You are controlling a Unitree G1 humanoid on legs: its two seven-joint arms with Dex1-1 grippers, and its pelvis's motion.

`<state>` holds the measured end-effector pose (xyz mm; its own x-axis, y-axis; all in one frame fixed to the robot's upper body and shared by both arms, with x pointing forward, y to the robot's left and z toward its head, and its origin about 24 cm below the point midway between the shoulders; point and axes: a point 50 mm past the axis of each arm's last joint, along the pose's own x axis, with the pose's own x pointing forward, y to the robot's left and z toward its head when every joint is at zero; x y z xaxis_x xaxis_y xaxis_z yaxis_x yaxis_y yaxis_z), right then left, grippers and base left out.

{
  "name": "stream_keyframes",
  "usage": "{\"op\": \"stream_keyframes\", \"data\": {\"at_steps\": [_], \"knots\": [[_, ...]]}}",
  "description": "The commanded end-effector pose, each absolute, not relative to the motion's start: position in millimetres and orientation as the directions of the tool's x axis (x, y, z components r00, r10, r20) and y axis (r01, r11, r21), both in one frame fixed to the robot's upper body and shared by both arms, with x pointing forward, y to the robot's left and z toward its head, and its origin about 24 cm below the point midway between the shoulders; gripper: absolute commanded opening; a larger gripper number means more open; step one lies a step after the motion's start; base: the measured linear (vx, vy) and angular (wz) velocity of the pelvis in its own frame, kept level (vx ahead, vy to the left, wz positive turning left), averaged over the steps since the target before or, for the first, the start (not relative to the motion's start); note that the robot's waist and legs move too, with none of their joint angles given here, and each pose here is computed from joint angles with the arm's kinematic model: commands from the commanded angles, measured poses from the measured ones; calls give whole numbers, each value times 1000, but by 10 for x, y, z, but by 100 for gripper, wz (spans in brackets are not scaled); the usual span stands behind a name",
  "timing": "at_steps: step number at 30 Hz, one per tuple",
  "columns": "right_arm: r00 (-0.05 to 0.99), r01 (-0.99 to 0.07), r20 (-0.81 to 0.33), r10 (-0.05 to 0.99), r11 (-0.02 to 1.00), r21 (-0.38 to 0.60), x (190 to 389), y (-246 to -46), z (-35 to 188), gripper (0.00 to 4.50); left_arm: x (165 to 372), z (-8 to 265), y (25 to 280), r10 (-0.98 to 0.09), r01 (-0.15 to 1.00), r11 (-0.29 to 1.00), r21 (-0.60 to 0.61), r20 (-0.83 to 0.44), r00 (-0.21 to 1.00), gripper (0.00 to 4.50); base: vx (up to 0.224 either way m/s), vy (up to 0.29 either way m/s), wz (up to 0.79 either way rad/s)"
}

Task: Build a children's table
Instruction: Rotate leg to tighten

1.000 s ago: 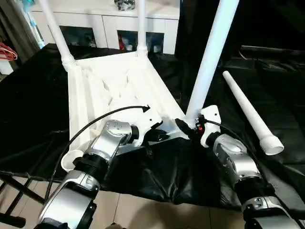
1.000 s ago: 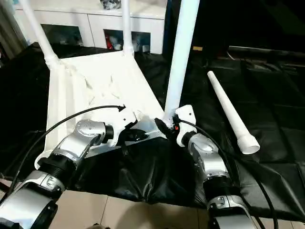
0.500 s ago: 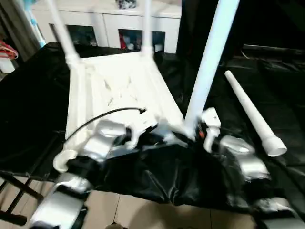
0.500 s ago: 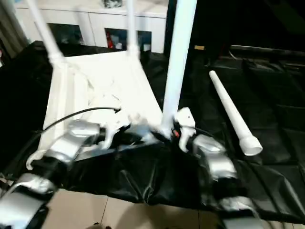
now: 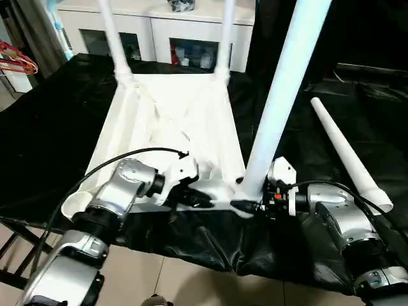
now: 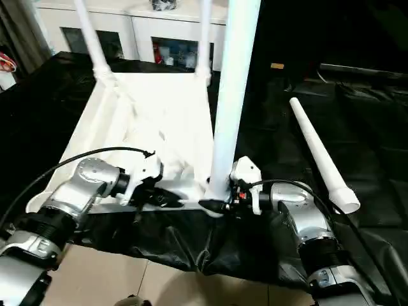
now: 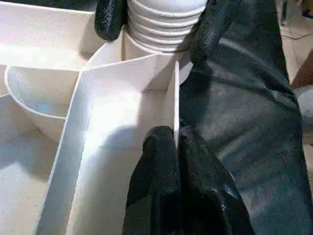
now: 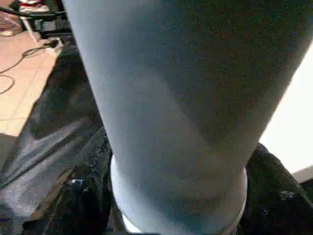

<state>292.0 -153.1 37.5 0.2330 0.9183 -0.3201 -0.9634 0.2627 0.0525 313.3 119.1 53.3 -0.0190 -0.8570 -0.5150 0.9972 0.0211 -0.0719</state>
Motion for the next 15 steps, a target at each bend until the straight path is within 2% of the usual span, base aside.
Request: {"op": "stream_keyframes", "data": {"at_steps": [1,6,8,11,12,15], "knots": [[142,-976,-345,928,190,110,2823,-1448,271,280,3163,666,1089,-869,998,-51,-39,-491,-63,0,0,0,0],[135,-975,-338,931,187,124,2799,-1431,252,277,3172,666,1085,-875,999,-40,-36,-482,-52,0,0,0,0],[172,-966,-329,928,225,128,2813,-1416,229,277,3197,669,1045,-884,1000,-2,-18,-467,-11,0,0,0,0],[298,-930,-327,897,350,114,2895,-1386,179,277,3264,681,958,-893,996,88,13,-442,84,0,0,0,0],[414,-877,-342,843,470,97,2978,-1364,126,277,3309,693,878,-895,988,150,28,-420,148,0,0,0,0],[506,-819,-363,783,567,83,3047,-1344,75,276,3339,700,804,-892,980,194,38,-408,193,0,0,0,0]]}}
